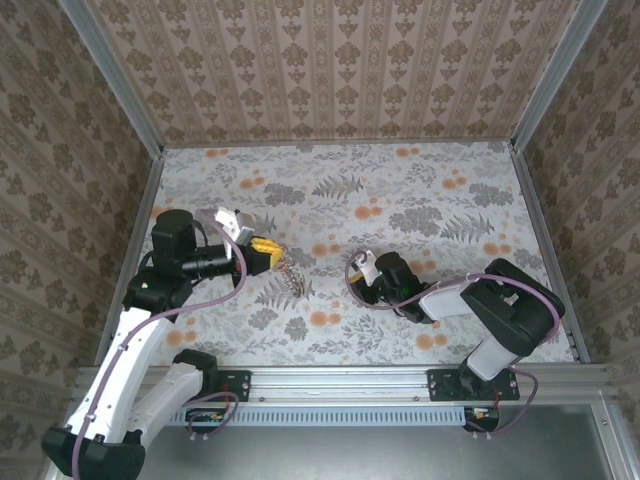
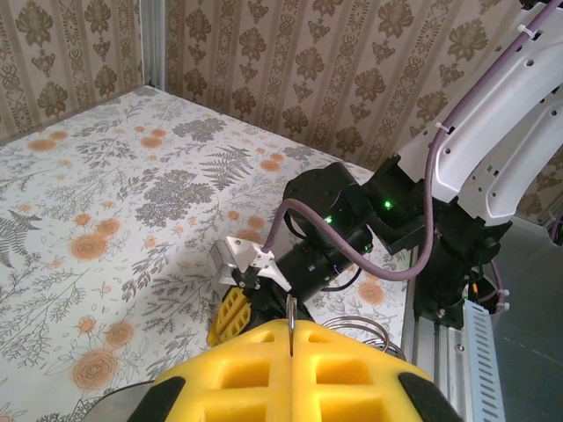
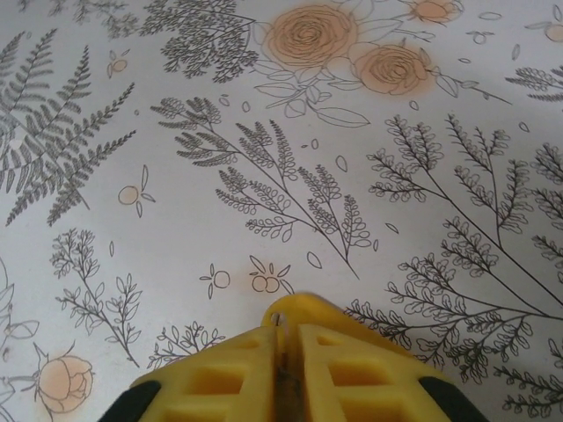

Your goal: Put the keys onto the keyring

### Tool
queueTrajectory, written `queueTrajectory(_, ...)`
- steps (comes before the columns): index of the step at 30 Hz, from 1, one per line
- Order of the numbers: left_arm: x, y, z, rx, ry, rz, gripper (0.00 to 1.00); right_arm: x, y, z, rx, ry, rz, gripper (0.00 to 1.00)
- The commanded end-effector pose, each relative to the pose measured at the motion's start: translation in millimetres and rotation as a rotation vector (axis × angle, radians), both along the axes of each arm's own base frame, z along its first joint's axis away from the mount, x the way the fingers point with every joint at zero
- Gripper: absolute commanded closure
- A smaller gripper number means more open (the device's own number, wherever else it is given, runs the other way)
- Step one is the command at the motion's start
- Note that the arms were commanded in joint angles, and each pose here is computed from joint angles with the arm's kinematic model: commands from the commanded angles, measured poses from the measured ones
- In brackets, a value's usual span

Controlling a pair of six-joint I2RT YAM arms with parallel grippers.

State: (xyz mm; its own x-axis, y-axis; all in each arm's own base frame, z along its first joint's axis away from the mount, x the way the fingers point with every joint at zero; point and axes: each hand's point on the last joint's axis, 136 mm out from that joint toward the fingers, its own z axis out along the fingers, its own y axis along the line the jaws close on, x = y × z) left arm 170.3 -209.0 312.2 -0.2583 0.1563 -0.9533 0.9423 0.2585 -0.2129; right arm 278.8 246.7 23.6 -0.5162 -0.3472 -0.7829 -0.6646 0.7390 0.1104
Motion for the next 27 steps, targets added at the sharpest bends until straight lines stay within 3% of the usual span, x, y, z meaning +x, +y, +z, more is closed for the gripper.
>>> queueTrajectory(1, -4, 0, 11, -0.034, -0.035, -0.020, 1.00, -5, 3, -1, -0.012, 0.017, 0.028, 0.92)
queueTrajectory(4, -4, 0, 12, -0.034, -0.036, -0.018, 1.00, -9, 2, 14, 0.000, 0.003, 0.033, 0.99)
queueTrajectory(8, -4, 0, 12, -0.034, -0.039, -0.016, 1.00, -15, -2, 45, 0.005, -0.015, 0.025, 1.00)
queueTrajectory(11, -4, 1, 14, -0.034, -0.042, -0.015, 1.00, -17, -12, 64, -0.107, 0.034, -0.015, 1.00)
queueTrajectory(17, -9, 2, 18, -0.046, -0.056, -0.020, 1.00, -31, -22, 94, -0.299, 0.288, -0.034, 1.00)
queueTrajectory(19, -12, 3, 21, -0.050, -0.068, -0.019, 1.00, -38, -30, 91, -0.413, 0.403, -0.040, 1.00)
queueTrajectory(27, -22, 6, 33, -0.080, -0.119, -0.019, 1.00, -68, -32, 84, -0.607, 0.695, 0.059, 1.00)
